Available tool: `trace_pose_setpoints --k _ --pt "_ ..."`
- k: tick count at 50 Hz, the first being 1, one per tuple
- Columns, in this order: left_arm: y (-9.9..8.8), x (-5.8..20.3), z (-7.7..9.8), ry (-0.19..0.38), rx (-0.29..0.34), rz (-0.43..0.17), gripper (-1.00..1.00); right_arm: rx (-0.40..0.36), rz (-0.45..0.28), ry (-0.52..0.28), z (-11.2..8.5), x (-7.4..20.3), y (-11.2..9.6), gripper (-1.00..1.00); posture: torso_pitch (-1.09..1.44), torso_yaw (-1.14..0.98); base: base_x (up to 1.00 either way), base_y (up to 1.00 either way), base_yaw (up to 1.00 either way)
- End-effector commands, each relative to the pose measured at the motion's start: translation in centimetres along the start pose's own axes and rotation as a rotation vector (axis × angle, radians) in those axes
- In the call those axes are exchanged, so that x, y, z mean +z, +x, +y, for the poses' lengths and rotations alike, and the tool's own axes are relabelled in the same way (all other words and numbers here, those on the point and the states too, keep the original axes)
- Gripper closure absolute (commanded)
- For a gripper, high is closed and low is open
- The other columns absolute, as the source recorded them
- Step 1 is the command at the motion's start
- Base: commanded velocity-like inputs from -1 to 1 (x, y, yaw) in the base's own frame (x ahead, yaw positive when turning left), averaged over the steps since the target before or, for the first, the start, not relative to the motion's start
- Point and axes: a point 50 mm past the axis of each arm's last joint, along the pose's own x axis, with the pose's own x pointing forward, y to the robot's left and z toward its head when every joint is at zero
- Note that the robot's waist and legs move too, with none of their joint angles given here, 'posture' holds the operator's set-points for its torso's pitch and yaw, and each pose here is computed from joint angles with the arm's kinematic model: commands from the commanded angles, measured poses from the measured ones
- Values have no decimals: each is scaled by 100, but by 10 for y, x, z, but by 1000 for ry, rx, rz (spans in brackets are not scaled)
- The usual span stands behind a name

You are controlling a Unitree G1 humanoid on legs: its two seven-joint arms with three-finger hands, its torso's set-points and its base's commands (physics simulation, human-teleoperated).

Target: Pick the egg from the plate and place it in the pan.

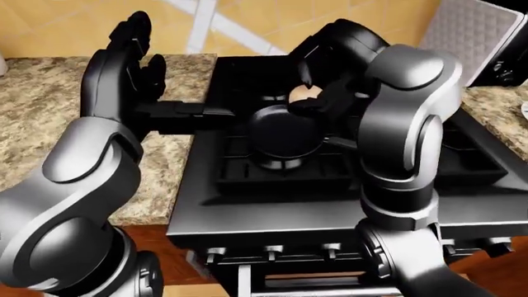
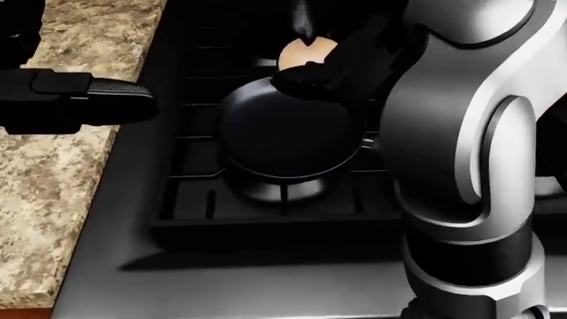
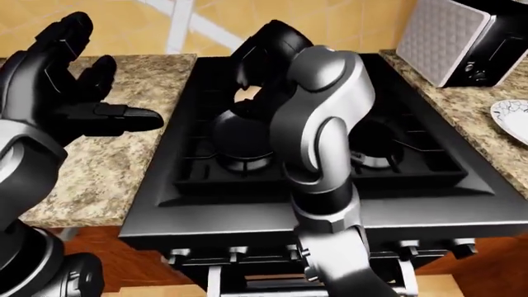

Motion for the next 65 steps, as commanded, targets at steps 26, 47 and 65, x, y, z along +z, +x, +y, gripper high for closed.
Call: trace_pose_setpoints --k 26,47,65 --pt "-2 15 -3 -7 -15 -84 -100 -88 -98 -32 -10 24 -9 100 0 0 0 -3 0" --pt "-3 17 -1 -7 -12 -84 -100 -25 -139 -82 13 48 -2 100 0 0 0 0 0" --pt "-4 20 -2 -11 -17 -90 -100 -1 -81 -130 24 26 9 100 0 0 0 0 0"
